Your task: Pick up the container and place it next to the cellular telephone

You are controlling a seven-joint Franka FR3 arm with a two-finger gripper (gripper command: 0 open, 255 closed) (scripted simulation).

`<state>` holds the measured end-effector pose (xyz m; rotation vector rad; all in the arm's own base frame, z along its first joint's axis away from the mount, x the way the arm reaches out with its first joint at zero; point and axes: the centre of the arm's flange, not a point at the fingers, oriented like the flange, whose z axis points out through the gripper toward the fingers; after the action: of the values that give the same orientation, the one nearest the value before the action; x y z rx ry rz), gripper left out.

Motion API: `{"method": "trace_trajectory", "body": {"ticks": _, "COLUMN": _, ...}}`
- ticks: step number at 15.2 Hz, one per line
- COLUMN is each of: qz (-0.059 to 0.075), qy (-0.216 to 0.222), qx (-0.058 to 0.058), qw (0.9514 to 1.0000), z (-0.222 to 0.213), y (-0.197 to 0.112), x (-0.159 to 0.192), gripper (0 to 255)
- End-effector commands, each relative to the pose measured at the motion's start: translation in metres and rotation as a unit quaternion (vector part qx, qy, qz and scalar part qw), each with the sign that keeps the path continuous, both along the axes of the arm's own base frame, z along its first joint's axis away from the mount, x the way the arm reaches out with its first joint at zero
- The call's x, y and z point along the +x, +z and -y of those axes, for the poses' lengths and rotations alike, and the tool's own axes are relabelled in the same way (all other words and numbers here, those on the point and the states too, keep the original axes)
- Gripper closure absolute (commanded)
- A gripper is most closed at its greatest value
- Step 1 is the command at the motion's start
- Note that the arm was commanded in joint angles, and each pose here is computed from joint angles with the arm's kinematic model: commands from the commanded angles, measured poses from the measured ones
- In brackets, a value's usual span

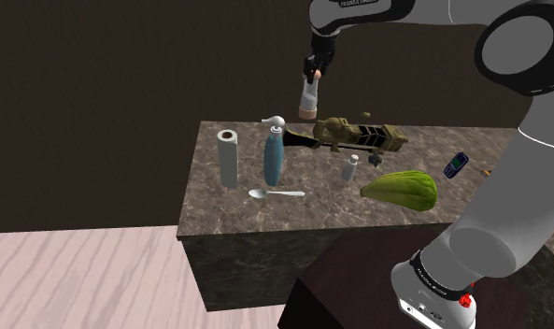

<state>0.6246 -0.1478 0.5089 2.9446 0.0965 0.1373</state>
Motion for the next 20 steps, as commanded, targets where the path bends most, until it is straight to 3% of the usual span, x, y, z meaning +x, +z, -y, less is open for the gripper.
{"method": "trace_trajectory", "body": {"ticks": 1, "qz": 0.0, "qy": 0.0, "qx": 0.0, "qw": 1.0, "z": -0.001, "y": 0.011, "x": 0.0, "gripper": 255}}
{"method": "trace_trajectory", "body": {"ticks": 20, "qz": 0.0, "qy": 0.0, "qx": 0.0, "qw": 1.0, "z": -0.001, "y": 0.111, "x": 0.0, "gripper": 255}}
